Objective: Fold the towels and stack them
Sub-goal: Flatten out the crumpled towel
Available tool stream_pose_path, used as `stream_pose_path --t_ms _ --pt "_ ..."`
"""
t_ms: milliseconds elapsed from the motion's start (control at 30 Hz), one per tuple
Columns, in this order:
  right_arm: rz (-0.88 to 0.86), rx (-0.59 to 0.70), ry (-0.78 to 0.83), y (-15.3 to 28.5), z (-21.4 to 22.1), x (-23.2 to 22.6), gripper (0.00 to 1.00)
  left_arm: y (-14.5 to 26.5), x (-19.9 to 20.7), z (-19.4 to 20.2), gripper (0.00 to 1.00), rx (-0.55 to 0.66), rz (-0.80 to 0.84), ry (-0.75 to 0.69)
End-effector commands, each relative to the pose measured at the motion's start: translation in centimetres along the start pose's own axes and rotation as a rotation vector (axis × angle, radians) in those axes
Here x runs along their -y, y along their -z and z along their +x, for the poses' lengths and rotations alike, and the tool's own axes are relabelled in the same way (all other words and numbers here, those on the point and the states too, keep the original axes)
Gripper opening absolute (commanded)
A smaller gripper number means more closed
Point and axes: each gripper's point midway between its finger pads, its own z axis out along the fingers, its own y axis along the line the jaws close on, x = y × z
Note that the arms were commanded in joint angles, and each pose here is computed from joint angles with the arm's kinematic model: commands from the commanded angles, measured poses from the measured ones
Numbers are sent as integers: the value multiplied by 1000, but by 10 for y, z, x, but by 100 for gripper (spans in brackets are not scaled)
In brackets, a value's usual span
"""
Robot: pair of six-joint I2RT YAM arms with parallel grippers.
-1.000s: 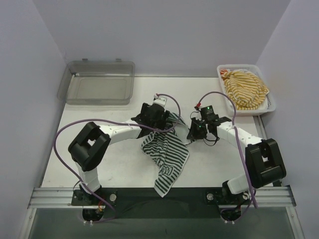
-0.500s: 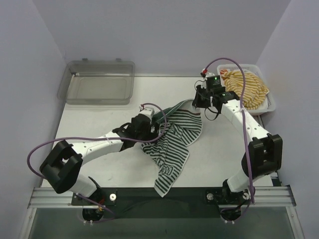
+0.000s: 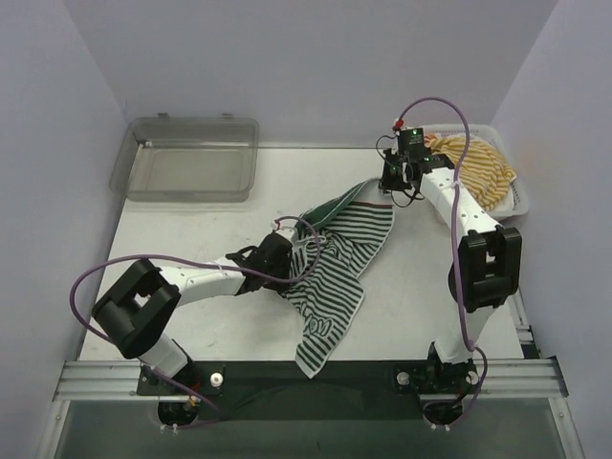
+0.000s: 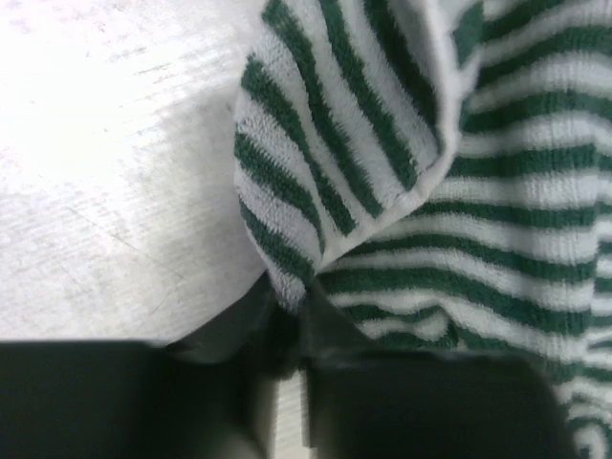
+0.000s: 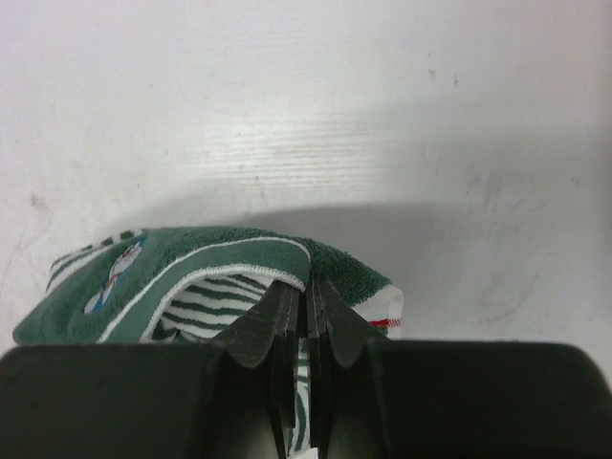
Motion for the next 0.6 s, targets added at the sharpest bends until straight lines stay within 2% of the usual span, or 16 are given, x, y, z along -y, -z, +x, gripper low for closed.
stream_pose_path --t_ms 0,33,100,167,267,433,500,533,567 --pt "69 48 1 -4 -26 17 0 4 9 7 9 -67 35 -12" --pt "81 39 -2 -13 -25 21 0 11 5 16 0 -113 24 -14" --pt "105 65 -24 -16 -39 29 0 33 18 16 0 -147 90 3" --pt "131 78 -46 -25 -48 39 0 56 28 38 0 -257 160 47" --pt "157 70 -76 -41 -50 48 0 91 35 64 0 -355 240 134" --pt "124 54 -116 -58 -51 41 0 128 45 97 1 -455 365 229" --pt "109 44 -121 -60 -47 36 2 141 52 102 9 -480 425 242" --pt "107 36 -120 -60 -44 35 13 143 51 105 22 -493 426 245" --pt "107 31 -111 -59 -42 34 22 145 49 108 32 -497 420 247"
